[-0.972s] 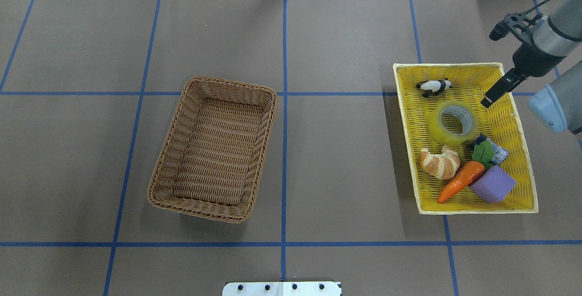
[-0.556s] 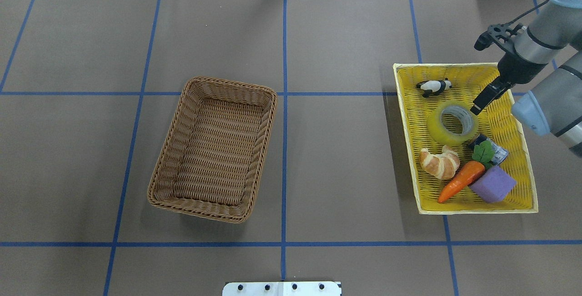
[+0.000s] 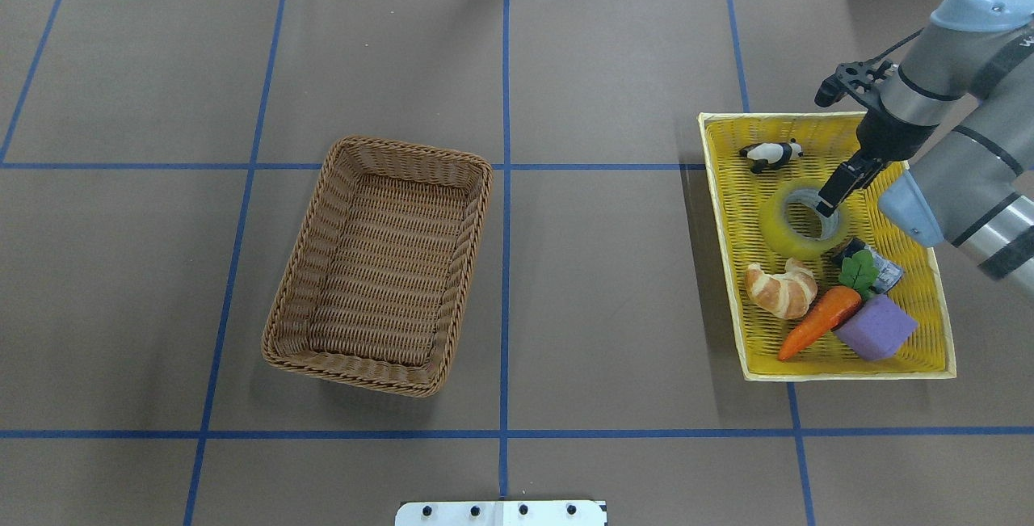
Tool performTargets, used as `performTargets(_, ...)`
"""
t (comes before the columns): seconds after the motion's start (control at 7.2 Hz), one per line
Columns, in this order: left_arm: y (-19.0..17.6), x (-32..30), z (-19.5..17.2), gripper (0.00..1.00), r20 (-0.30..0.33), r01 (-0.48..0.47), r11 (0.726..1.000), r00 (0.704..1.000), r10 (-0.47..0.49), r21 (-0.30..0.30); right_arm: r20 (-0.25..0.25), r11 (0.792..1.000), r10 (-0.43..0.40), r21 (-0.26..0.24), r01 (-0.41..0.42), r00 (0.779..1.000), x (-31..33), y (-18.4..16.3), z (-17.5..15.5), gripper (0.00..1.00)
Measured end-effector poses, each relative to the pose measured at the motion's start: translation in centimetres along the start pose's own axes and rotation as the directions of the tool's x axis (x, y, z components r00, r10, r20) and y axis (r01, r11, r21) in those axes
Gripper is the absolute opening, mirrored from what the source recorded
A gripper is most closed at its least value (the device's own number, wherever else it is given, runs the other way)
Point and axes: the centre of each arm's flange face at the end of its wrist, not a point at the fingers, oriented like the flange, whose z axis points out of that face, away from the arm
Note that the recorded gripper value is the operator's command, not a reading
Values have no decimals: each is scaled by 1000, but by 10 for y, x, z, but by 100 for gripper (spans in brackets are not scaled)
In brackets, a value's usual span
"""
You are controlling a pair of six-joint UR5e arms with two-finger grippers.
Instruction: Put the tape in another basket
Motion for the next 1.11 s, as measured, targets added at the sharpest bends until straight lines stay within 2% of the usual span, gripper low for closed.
performTargets(0.14, 0, 1, 1, 98, 0, -2, 1000, 1000, 2, -1, -3, 1000, 8, -8, -8, 1000, -1, 0, 5, 27)
performTargets(0.28, 0, 2, 1, 98, 0, -5, 1000, 1000, 5, -3, -13, 999, 34, -12, -34, 999, -1, -2, 7, 0)
performTargets(0.83, -1, 3, 3, 98, 0, -12, 1000, 1000, 12, -5, -34, 998, 54, 28, -53, 998, -15, -20, -14, 0)
performTargets(1.11, -3, 8, 1, 98, -1, -26, 1000, 1000, 26, 7, -42, 993, 60, 103, -56, 997, -13, -23, -59, 0)
